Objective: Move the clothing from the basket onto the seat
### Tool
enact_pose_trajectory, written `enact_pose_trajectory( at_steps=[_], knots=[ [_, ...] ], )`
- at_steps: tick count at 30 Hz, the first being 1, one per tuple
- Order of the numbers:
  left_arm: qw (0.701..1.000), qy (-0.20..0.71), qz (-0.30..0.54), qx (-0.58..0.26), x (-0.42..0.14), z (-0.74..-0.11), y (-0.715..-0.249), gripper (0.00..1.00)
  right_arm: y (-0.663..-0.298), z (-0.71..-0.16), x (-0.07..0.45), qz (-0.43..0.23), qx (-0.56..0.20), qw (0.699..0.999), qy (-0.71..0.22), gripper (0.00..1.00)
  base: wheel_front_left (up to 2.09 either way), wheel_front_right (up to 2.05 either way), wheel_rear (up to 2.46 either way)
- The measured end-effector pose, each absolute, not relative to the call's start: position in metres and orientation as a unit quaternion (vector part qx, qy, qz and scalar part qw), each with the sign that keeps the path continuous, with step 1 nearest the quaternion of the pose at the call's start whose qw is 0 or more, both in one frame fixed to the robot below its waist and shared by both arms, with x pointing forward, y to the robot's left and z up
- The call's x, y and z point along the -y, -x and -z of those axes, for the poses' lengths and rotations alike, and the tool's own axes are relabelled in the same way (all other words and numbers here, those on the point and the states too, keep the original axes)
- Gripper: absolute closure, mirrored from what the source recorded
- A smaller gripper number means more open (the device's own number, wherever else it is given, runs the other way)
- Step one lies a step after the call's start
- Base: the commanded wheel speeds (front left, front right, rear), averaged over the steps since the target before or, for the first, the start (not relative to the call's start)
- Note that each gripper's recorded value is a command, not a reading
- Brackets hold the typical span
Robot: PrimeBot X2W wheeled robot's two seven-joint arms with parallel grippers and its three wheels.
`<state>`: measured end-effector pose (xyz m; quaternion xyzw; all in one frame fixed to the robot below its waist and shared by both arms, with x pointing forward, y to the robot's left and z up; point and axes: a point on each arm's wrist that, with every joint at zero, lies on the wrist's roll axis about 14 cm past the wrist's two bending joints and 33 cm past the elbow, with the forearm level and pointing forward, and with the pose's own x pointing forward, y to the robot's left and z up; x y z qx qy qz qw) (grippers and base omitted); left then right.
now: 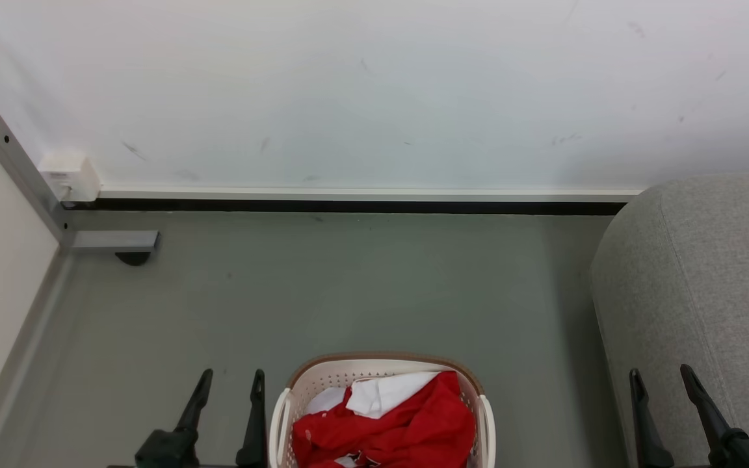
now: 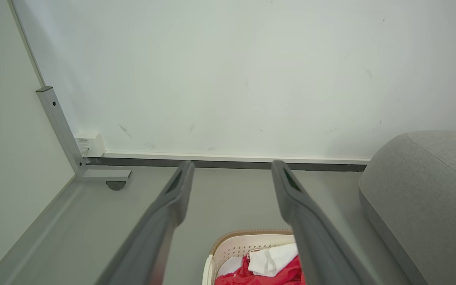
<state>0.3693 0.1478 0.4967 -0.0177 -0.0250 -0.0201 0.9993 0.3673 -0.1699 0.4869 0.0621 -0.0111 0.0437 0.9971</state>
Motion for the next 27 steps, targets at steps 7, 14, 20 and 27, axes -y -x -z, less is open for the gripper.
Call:
enact_pose_trajectory(
  at_steps=[7,14,20,27],
  knots=[
    [0.999,0.027,0.022,0.019,-0.147,-0.493,-0.370,0.00,-0.367,-0.484,0.171,-0.041,0.007,0.997,-0.069,0.00,0.00,0.00,0.00],
    [0.999,0.034,0.037,0.009,-0.139,-0.487,-0.376,0.00,-0.370,-0.481,0.172,-0.040,0.003,0.997,-0.071,0.00,0.00,0.00,0.00],
    [0.994,0.037,0.102,-0.023,-0.103,-0.467,-0.391,0.00,-0.385,-0.477,0.175,-0.038,-0.001,0.997,-0.067,0.00,0.00,0.00,0.00],
    [0.968,0.019,0.189,-0.166,-0.061,-0.384,-0.396,0.00,-0.410,-0.466,0.173,-0.042,-0.010,0.997,-0.063,0.00,0.00,0.00,0.00]
  ],
)
